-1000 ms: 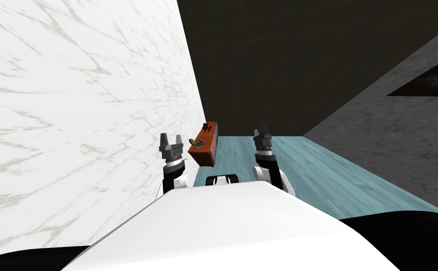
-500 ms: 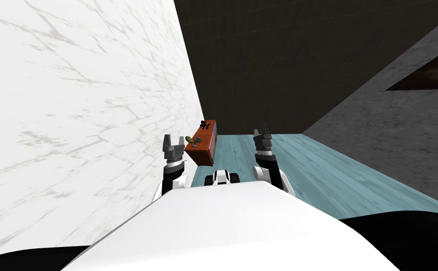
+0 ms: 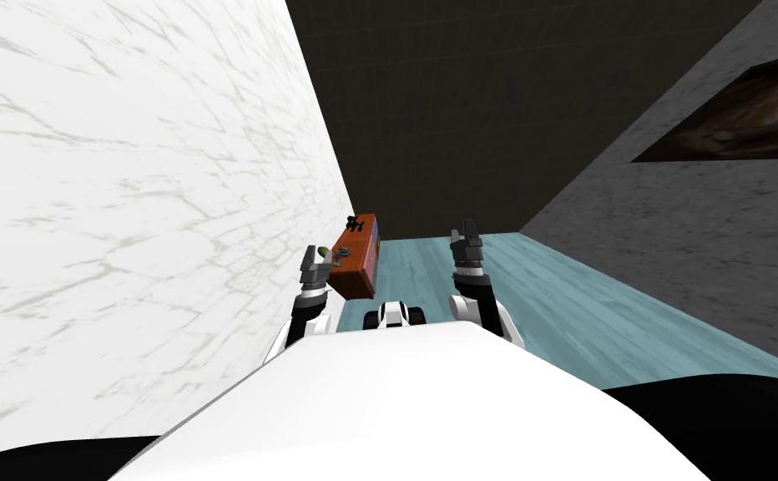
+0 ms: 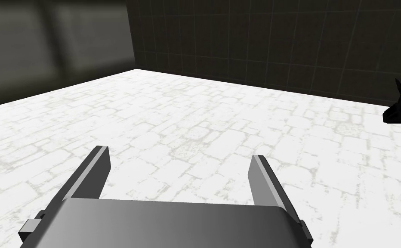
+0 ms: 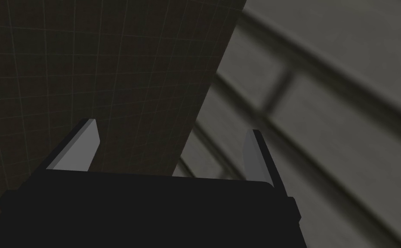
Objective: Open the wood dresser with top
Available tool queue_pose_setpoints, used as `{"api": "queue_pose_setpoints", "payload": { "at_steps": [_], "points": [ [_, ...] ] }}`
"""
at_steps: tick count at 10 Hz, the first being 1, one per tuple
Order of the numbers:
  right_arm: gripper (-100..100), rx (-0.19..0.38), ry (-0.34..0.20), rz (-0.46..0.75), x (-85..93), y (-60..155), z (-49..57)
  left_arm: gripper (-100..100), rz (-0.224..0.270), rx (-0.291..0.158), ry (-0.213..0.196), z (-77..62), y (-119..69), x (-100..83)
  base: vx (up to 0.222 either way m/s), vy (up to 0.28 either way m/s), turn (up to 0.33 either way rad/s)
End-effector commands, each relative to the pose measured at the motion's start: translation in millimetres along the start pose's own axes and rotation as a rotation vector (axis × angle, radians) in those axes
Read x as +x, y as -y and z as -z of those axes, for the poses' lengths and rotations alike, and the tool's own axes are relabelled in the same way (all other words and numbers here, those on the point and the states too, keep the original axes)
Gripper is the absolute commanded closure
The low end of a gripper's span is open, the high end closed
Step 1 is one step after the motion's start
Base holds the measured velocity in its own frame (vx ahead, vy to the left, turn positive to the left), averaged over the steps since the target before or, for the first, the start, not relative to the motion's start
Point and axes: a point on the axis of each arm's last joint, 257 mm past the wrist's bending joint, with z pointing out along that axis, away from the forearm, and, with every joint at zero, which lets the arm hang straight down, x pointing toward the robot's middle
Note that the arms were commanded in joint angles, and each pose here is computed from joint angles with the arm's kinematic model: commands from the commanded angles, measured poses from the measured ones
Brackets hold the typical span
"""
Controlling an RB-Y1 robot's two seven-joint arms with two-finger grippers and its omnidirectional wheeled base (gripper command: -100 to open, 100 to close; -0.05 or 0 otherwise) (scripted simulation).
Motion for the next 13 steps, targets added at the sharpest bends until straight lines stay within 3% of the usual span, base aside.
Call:
{"api": "queue_pose_setpoints", "payload": {
  "at_steps": [1, 4, 9, 10, 11, 12, 13],
  "points": [
    [0, 0.0, 0.0, 0.0, 0.0, 0.0, 0.0, -100, 0.021, -0.101, 0.0, 18.3, -40.4, -10.7, 0.063, -0.046, -0.207],
    [0, 0.0, 0.0, 0.0, 0.0, 0.0, 0.0, -100, 0.057, -0.232, 0.031, 47.4, -89.3, -27.4, 0.075, -0.05, -0.23],
    [0, 0.0, 0.0, 0.0, 0.0, 0.0, 0.0, -100, 0.131, -0.46, 0.125, 115.8, -166.7, -61.3, 0.091, -0.052, -0.259],
    [0, 0.0, 0.0, 0.0, 0.0, 0.0, 0.0, -100, 0.131, -0.476, 0.129, 121.8, -172.3, -62.2, 0.057, -0.028, -0.071],
    [0, 0.0, 0.0, 0.0, -0.1, 0.0, 0.0, -100, 0.146, -0.522, 0.153, 138.5, -186.0, -69.6, 0.055, -0.018, -0.189],
    [0, 0.0, 0.0, 0.0, 0.0, 0.0, 0.0, -100, 0.146, -0.526, 0.154, 140.3, -187.6, -69.8, 0.04, -0.01, -0.09],
    [0, 0.0, 0.0, 0.0, -0.1, 0.0, 0.0, -100, 0.16, -0.567, 0.178, 155.9, -198.9, -77.1, 0.046, -0.022, -0.155]
  ]
}}
